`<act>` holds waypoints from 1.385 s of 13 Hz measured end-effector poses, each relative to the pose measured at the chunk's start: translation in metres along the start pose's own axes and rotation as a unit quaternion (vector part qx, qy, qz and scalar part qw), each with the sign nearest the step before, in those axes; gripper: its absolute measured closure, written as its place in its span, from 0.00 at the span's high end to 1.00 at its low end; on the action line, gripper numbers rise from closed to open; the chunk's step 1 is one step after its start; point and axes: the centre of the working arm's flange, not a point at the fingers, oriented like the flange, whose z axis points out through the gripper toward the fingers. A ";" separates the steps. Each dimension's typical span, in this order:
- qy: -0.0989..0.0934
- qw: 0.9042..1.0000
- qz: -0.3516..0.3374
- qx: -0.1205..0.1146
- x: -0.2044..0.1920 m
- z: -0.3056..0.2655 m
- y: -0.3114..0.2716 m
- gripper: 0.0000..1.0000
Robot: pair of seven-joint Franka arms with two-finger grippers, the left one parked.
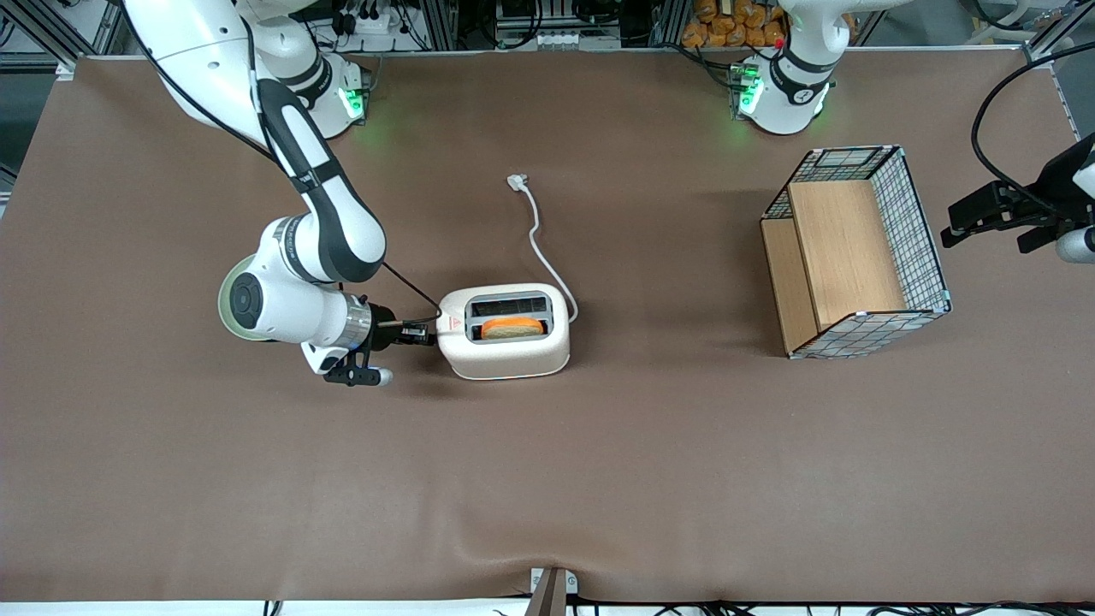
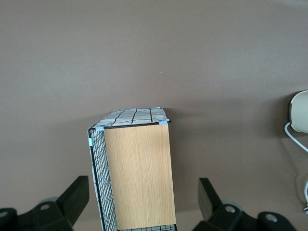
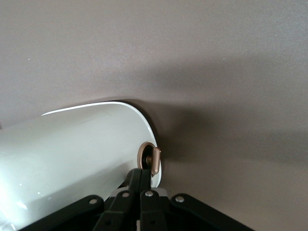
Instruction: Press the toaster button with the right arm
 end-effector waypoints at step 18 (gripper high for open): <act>-0.017 1.000 -0.007 0.005 0.002 -0.006 0.000 0.01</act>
